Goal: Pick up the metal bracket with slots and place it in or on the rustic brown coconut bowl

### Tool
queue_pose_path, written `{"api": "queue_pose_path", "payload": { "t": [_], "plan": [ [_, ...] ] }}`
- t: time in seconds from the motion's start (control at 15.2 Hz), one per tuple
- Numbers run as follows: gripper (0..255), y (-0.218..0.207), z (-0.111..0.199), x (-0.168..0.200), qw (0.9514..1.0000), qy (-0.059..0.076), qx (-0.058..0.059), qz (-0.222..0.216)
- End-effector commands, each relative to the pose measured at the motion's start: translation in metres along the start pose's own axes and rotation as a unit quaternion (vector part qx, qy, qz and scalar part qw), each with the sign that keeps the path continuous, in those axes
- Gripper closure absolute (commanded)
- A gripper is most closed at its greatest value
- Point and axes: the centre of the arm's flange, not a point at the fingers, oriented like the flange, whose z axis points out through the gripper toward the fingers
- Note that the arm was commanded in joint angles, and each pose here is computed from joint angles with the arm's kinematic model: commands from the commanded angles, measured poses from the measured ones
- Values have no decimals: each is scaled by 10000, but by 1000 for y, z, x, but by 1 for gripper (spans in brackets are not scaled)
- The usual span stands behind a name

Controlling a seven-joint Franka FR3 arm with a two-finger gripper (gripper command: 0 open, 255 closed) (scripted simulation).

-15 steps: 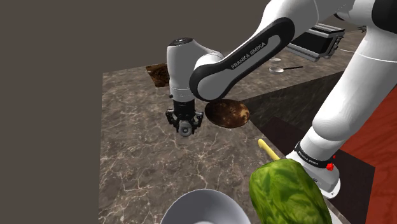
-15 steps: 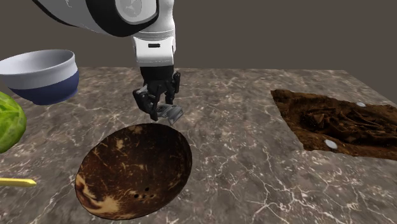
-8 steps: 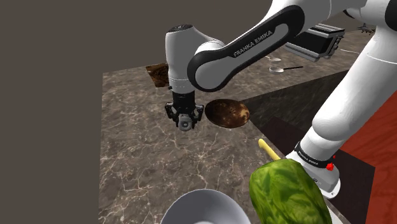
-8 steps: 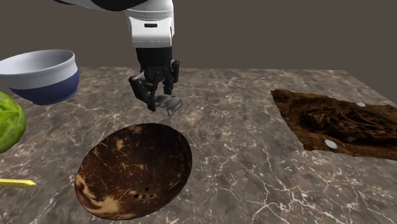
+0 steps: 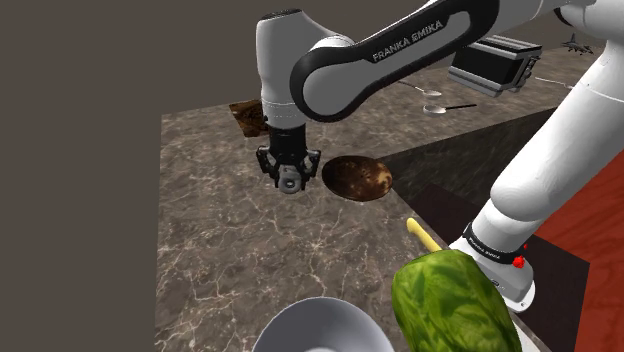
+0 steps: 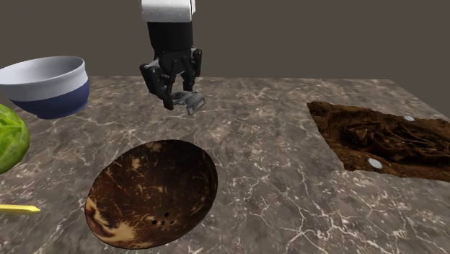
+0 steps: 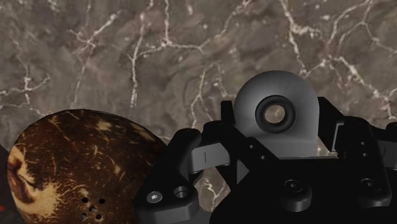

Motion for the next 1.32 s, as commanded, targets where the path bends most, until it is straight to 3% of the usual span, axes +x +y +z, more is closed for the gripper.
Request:
{"api": "queue_pose_path", "payload": {
  "t": [0.0, 0.4, 1.25],
  "plan": [
    [255, 1, -11, 0, 10000, -1, -2, -1],
    [255, 1, -42, -2, 10000, -1, -2, -1],
    [255, 150, -45, 83, 10000, -1, -2, -1]
  ]
}}
